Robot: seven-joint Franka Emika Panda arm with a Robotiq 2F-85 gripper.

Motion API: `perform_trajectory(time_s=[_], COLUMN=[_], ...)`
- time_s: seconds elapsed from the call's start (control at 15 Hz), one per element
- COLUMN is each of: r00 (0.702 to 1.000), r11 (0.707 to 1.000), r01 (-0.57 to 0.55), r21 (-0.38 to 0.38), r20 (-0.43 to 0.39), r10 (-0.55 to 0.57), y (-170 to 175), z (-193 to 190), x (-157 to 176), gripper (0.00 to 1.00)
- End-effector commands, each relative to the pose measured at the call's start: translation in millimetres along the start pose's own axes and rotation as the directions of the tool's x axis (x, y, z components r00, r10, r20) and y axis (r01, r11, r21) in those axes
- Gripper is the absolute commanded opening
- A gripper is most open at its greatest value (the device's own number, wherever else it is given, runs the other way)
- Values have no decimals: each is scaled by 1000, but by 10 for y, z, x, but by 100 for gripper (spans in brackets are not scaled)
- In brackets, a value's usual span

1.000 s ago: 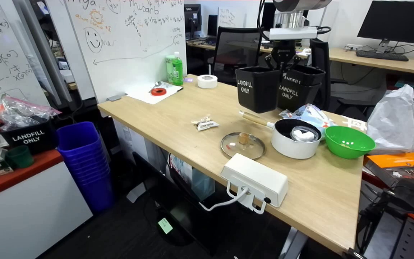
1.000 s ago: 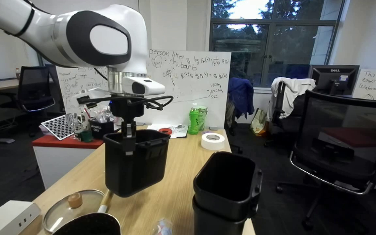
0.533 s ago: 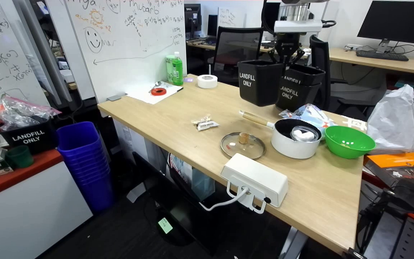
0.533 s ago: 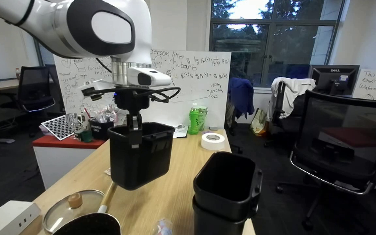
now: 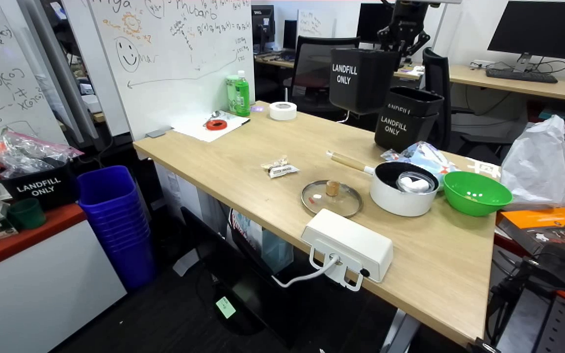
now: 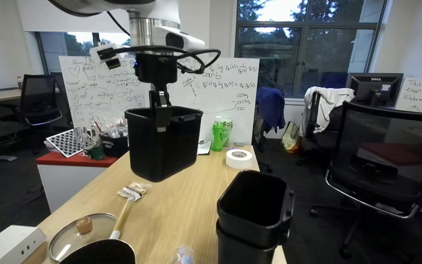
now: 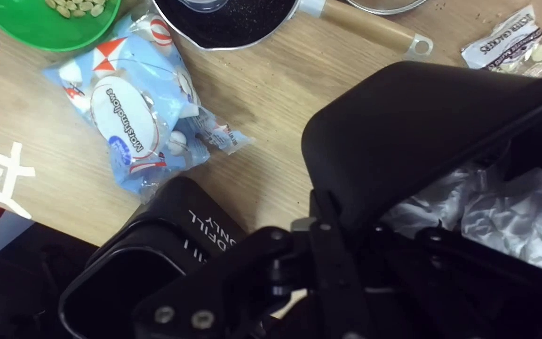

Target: Stack the lone bin with the rest of the bins

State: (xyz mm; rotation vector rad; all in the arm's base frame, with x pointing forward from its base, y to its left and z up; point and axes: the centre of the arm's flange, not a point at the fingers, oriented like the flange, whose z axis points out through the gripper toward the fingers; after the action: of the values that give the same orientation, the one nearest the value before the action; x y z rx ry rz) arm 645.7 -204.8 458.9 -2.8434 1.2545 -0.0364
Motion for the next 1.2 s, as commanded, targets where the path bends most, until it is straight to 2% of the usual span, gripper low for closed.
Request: perform_trajectory(time_s=[0.0,0.53,0.87,1.13], r00=[1000,996,998,997], r11=[998,996,999,997], r01=[-15,-84,-52,-75], r21=[-53,-9,-3,29], r20=[15,-43,-35,-27], r10=[16,83,52,75], y=[64,467,700,896], z=[-143,-393,-492,-565], x=[142,413,489,562], gripper=[1,1,1,1])
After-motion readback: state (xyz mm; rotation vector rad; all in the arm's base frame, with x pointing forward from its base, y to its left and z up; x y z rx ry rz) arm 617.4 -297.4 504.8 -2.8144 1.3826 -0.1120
